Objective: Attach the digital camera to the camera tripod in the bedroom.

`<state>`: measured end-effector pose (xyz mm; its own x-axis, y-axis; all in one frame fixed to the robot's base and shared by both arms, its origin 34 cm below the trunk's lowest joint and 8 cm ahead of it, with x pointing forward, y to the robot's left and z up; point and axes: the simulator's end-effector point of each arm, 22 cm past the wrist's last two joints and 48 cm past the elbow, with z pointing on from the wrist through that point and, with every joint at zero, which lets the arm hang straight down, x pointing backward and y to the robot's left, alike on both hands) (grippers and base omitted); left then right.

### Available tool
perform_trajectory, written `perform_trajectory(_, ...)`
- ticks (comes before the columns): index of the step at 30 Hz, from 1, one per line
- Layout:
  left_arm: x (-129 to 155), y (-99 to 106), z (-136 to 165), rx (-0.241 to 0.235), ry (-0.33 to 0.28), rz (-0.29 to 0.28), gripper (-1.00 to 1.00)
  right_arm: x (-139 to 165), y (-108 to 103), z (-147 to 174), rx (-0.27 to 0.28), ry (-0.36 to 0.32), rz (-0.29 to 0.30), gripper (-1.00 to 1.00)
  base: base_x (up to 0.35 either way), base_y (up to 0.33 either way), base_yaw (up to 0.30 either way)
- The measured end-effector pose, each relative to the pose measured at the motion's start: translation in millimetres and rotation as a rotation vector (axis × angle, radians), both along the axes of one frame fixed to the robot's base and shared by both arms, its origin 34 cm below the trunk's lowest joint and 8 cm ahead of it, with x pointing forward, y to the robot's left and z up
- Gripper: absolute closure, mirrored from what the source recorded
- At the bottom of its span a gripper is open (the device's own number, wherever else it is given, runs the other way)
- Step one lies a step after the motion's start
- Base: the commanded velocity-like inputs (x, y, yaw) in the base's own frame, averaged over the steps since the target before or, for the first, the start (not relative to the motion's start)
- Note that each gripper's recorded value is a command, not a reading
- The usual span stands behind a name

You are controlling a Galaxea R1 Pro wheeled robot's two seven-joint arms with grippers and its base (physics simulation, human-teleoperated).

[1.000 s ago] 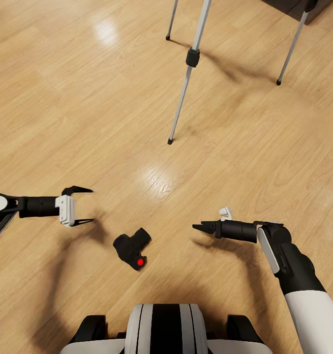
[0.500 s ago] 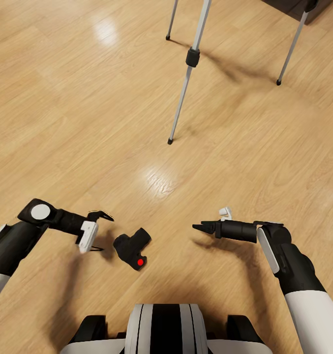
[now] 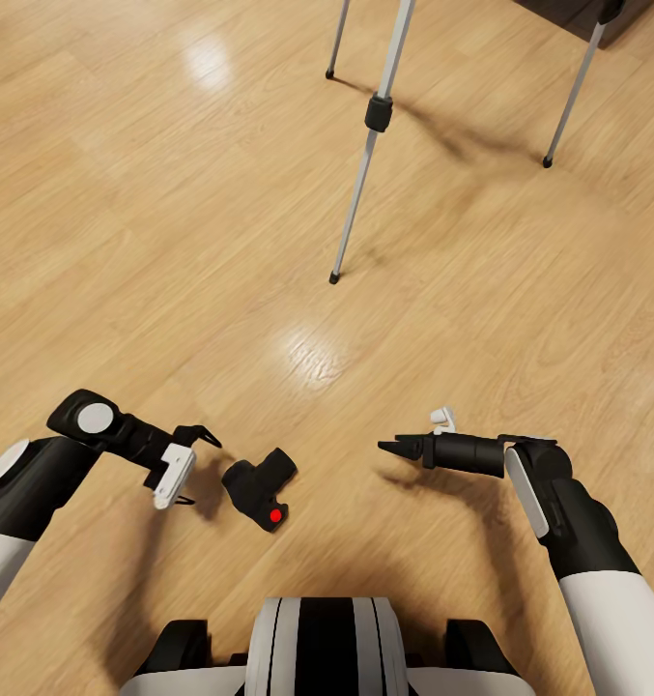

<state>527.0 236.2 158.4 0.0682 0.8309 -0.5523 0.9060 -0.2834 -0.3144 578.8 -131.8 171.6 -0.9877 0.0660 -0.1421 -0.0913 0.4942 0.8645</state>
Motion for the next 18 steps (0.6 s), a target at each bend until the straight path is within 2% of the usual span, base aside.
perform_trajectory(6,2.2,-9.1,0.7,-0.016,-0.003,0.004,-1.00,0.0,-0.1,-0.1,-0.001,0.000,0.000,-1.00,0.000,0.000,0.000)
perform_trajectory(8,1.3,-31.6,0.4,-0.054,0.001,0.007,-1.00,0.0,-0.2,-0.1,-0.001,0.000,0.000,-1.00,0.000,0.000,0.000)
perform_trajectory(10,1.6,-42.0,0.6,-0.071,0.002,0.009,-1.00,0.0,-0.1,-0.1,-0.001,0.000,0.000,-1.00,0.000,0.000,0.000)
perform_trajectory(11,1.7,-56.4,0.8,-0.095,0.005,0.010,-1.00,0.0,-0.1,-0.1,0.000,0.000,0.000,-1.00,0.000,0.000,0.000)
perform_trajectory(14,1.4,-68.2,1.1,-0.116,0.007,0.010,-1.00,0.0,0.0,0.1,0.000,0.000,0.000,-1.00,0.000,0.000,0.000)
perform_trajectory(18,1.0,-73.3,1.2,-0.130,0.005,0.004,-1.00,0.0,0.1,0.3,0.001,0.000,0.000,-1.00,0.000,0.000,0.000)
